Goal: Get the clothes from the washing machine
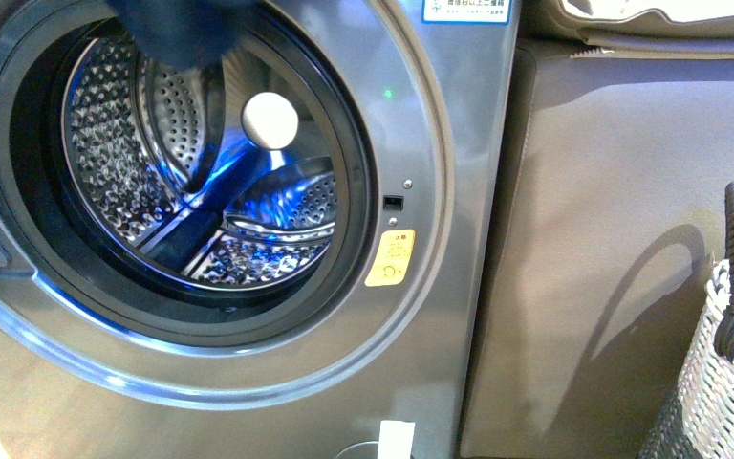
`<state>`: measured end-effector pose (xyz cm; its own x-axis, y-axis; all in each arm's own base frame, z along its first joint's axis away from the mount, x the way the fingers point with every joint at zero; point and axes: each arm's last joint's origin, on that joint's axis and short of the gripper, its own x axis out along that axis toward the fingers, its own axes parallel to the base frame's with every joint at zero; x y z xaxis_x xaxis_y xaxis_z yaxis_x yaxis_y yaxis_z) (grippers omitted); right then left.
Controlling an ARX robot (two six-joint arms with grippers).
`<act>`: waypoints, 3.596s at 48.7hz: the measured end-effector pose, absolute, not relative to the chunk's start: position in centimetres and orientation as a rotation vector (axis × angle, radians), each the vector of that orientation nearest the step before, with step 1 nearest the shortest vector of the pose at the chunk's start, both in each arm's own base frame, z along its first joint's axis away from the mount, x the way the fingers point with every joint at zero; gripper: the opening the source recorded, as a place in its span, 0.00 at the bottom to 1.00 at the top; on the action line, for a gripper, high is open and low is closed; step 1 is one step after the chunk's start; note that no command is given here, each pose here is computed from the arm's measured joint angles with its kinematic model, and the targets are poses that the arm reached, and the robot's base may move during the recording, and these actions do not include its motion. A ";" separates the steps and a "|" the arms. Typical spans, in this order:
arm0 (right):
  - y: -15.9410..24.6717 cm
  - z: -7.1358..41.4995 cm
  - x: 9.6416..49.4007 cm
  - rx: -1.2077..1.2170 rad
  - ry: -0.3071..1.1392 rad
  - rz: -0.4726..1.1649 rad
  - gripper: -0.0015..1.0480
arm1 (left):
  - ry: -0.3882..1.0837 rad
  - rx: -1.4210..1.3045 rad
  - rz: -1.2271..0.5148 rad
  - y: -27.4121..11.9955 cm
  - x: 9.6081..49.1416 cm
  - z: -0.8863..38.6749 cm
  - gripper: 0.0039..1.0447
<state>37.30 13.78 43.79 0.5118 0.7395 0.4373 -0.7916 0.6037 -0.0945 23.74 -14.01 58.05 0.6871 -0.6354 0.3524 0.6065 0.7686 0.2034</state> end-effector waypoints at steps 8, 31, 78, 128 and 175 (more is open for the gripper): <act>11.4 44.7 36.4 0.123 -0.509 0.852 0.08 | -0.428 0.073 -0.705 -14.0 23.6 58.2 0.50; 2.1 49.1 29.5 0.141 -0.590 0.688 0.08 | -0.434 0.074 -0.712 -14.0 23.5 58.3 0.94; -18.0 24.4 24.3 0.447 0.223 0.024 0.08 | -0.435 0.073 -0.710 -14.0 23.4 58.3 0.94; -5.6 35.3 17.4 0.164 -0.292 0.159 0.93 | -0.436 0.073 -0.710 -13.9 23.4 58.4 0.94; 0.0 20.0 10.0 0.003 0.018 -0.001 0.02 | -0.297 -0.070 -0.127 -6.3 15.9 55.3 0.94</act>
